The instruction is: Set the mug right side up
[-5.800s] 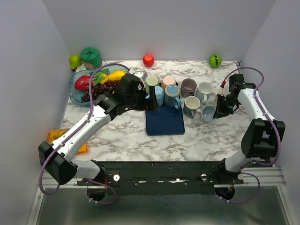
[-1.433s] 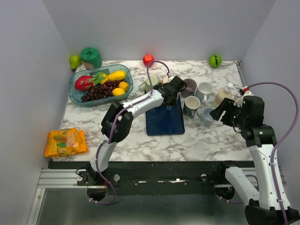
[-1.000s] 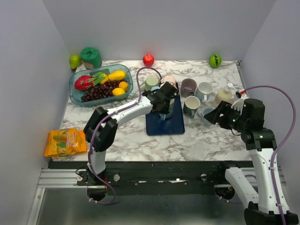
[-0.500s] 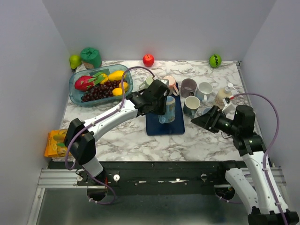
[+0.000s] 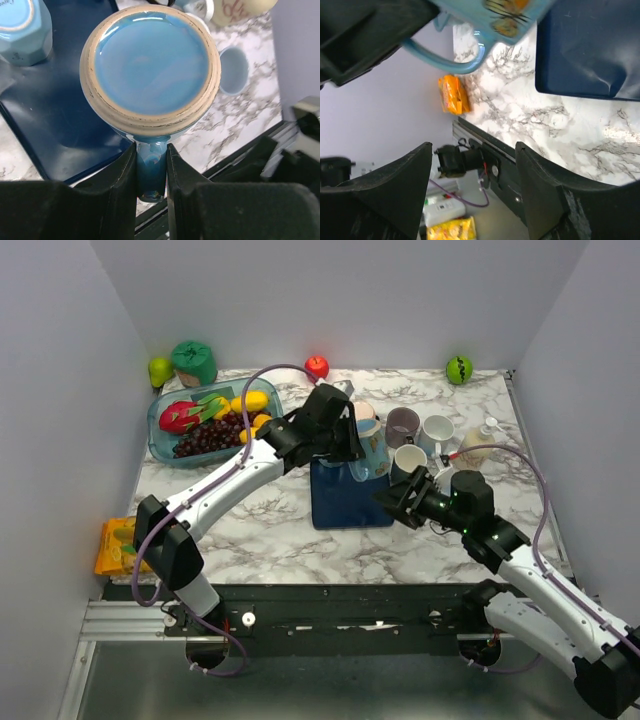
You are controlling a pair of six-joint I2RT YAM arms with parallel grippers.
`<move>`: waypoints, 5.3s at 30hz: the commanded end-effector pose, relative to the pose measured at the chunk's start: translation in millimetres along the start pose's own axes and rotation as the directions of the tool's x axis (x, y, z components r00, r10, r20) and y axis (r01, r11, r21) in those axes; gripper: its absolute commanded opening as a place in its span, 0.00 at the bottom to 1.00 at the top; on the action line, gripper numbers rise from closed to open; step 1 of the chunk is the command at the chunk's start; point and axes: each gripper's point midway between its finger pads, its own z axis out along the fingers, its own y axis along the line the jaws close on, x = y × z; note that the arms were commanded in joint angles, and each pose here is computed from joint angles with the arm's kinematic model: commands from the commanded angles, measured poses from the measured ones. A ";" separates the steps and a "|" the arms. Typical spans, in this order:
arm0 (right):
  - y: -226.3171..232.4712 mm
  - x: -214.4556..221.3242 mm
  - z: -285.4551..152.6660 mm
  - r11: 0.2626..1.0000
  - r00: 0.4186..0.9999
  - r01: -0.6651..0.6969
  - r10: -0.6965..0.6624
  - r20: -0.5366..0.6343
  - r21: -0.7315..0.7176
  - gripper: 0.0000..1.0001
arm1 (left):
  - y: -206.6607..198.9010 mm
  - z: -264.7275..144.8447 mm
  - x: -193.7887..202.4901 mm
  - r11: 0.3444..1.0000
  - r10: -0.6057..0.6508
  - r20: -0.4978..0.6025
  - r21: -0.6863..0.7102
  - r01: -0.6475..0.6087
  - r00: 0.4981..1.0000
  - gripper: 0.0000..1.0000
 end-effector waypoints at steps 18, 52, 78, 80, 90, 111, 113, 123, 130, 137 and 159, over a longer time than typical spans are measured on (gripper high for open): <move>50.2 -66.5 10.3 0.945 0.908 -0.222 0.290 0.302 -0.240 0.75 | -88.3 -72.8 -76.8 0.844 -0.331 0.075 0.470 0.260 0.940 0.00; 80.4 -96.9 -3.1 0.934 0.865 -0.142 0.277 0.417 -0.326 0.01 | -114.1 -105.2 -46.9 0.690 -0.329 0.020 0.688 0.226 0.944 0.00; 55.7 -160.9 -170.0 0.924 0.573 0.018 -0.323 0.754 0.382 0.01 | -72.7 -66.5 -15.9 0.822 -0.134 0.066 0.565 0.074 0.989 0.93; 35.2 -165.2 -188.6 0.853 0.544 -0.030 -0.423 0.725 0.521 0.01 | -60.6 -59.2 -11.2 0.856 -0.115 0.057 0.512 0.070 0.992 0.95; -22.7 -172.2 -224.9 0.516 0.546 -0.149 -0.668 0.505 0.844 0.01 | 9.2 -38.6 -21.1 0.983 0.080 0.182 0.151 -0.108 0.980 0.99; -164.2 -216.9 -152.5 0.339 0.716 -0.154 -0.609 0.341 0.928 0.01 | 76.4 -22.1 -24.6 0.976 0.202 0.188 -0.116 -0.183 0.961 0.99; -176.7 -217.4 -146.1 0.330 0.731 -0.136 -0.603 0.320 0.934 0.01 | 86.0 -17.5 -22.4 0.973 0.206 0.173 -0.141 -0.183 0.963 0.99; -195.3 -233.9 -124.2 0.319 0.745 -0.061 -0.616 0.256 0.946 0.01 | 107.7 -1.2 -19.8 0.966 0.215 0.152 -0.180 -0.187 0.965 0.99; -202.9 -229.6 -112.1 0.331 0.777 -0.028 -0.586 0.229 0.943 0.18 | 119.8 13.1 -26.5 0.952 0.243 0.154 -0.227 -0.205 0.958 0.99; -194.9 -221.4 -118.7 0.344 0.785 -0.023 -0.575 0.230 0.939 0.36 | 139.5 21.6 -32.0 0.912 0.324 0.149 -0.314 -0.266 0.934 0.99; -123.5 -185.7 -125.5 0.586 0.827 0.007 -0.459 0.325 0.810 0.59 | 168.3 88.4 -46.2 0.882 0.451 0.069 -0.191 -0.432 0.890 0.99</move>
